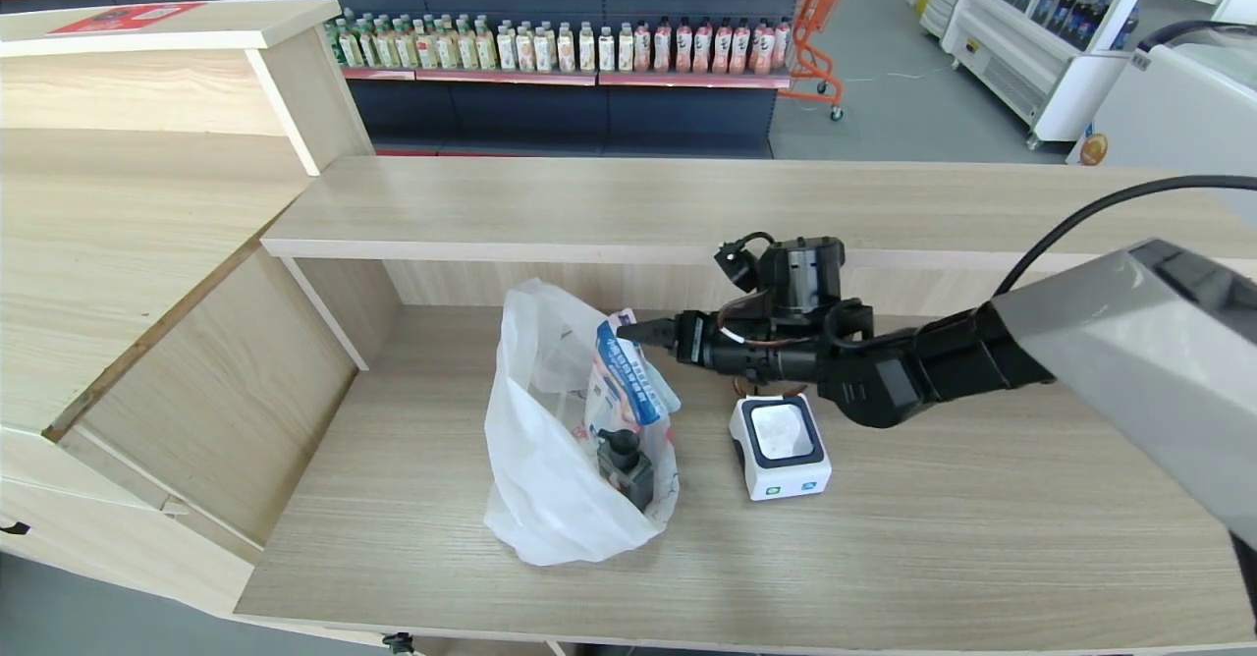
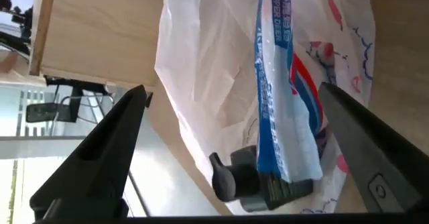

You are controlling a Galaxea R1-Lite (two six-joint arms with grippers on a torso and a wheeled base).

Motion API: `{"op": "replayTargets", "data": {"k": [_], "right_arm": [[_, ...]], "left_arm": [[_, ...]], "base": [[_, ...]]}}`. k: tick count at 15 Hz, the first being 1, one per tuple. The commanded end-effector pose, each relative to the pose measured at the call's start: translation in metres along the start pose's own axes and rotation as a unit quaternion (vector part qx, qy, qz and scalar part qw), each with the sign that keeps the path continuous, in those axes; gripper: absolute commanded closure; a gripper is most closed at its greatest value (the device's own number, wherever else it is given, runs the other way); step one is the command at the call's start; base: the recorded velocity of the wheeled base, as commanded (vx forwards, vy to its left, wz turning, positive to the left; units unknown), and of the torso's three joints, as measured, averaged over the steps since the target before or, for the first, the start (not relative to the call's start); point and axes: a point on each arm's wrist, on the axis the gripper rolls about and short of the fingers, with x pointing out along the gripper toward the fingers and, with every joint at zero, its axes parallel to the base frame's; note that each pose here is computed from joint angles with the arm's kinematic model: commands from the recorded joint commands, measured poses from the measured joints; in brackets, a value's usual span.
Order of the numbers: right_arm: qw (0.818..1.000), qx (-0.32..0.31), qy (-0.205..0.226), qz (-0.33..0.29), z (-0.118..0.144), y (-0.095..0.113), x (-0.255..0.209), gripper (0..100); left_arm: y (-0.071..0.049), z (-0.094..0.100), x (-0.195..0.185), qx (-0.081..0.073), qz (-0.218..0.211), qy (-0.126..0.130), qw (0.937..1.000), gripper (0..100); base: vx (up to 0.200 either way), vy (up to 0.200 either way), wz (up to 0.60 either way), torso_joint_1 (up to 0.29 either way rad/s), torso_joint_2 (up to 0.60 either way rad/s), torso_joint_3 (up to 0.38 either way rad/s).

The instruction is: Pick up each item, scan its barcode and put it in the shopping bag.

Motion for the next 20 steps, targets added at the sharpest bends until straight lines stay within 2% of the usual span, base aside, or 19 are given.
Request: {"op": "replayTargets", "data": {"k": [1, 3, 4, 6, 8, 10, 11, 14, 15, 16, 18, 19, 20], "right_arm": [[1.0, 0.001, -0.014, -0.021, 0.008, 0.016, -0.067, 0], [0.998, -0.031, -0.015, -0.05, 0.003, 0.013, -0.107, 0], [0.995, -0.061, -0.019, -0.08, -0.004, 0.009, -0.145, 0], [0.989, -0.093, -0.05, -0.102, -0.01, 0.017, -0.192, 0], [0.977, -0.141, -0.087, -0.137, -0.028, 0.026, -0.244, 0], [0.956, -0.202, -0.092, -0.189, -0.055, 0.029, -0.284, 0], [0.932, -0.237, -0.1, -0.256, -0.083, 0.032, -0.315, 0], [0.881, -0.224, -0.144, -0.391, -0.159, 0.054, -0.355, 0], [0.871, -0.225, -0.164, -0.404, -0.176, 0.06, -0.362, 0], [0.867, -0.218, -0.173, -0.413, -0.204, 0.07, -0.375, 0], [0.856, -0.206, -0.184, -0.437, -0.247, 0.073, -0.387, 0], [0.847, -0.185, -0.209, -0.452, -0.257, 0.074, -0.39, 0], [0.847, -0.196, -0.233, -0.436, -0.26, 0.076, -0.393, 0]], "left_arm": [[0.0, 0.0, 0.0, 0.0, 0.0, 0.0, 1.0, 0], [0.0, 0.0, 0.0, 0.0, -0.001, 0.0, 1.0, 0], [0.0, 0.0, 0.0, 0.0, -0.001, 0.0, 1.0, 0], [0.0, 0.0, 0.0, 0.0, 0.0, 0.0, 1.0, 0], [0.0, 0.0, 0.0, 0.0, 0.0, 0.0, 1.0, 0], [0.0, 0.0, 0.0, 0.0, 0.0, 0.0, 1.0, 0], [0.0, 0.0, 0.0, 0.0, -0.001, 0.0, 1.0, 0], [0.0, 0.0, 0.0, 0.0, 0.0, 0.0, 1.0, 0], [0.0, 0.0, 0.0, 0.0, 0.0, 0.0, 1.0, 0], [0.0, 0.0, 0.0, 0.0, -0.001, 0.0, 1.0, 0], [0.0, 0.0, 0.0, 0.0, 0.0, 0.0, 1.0, 0], [0.0, 0.0, 0.0, 0.0, 0.0, 0.0, 1.0, 0], [0.0, 0.0, 0.0, 0.0, 0.0, 0.0, 1.0, 0]], "base": [[0.0, 0.0, 0.0, 0.0, 0.0, 0.0], [0.0, 0.0, 0.0, 0.0, 0.0, 0.0], [0.0, 0.0, 0.0, 0.0, 0.0, 0.0], [0.0, 0.0, 0.0, 0.0, 0.0, 0.0], [0.0, 0.0, 0.0, 0.0, 0.0, 0.0], [0.0, 0.0, 0.0, 0.0, 0.0, 0.0], [0.0, 0.0, 0.0, 0.0, 0.0, 0.0], [0.0, 0.0, 0.0, 0.0, 0.0, 0.0], [0.0, 0.0, 0.0, 0.0, 0.0, 0.0], [0.0, 0.0, 0.0, 0.0, 0.0, 0.0], [0.0, 0.0, 0.0, 0.0, 0.0, 0.0], [0.0, 0.0, 0.0, 0.0, 0.0, 0.0], [0.0, 0.0, 0.0, 0.0, 0.0, 0.0]]}}
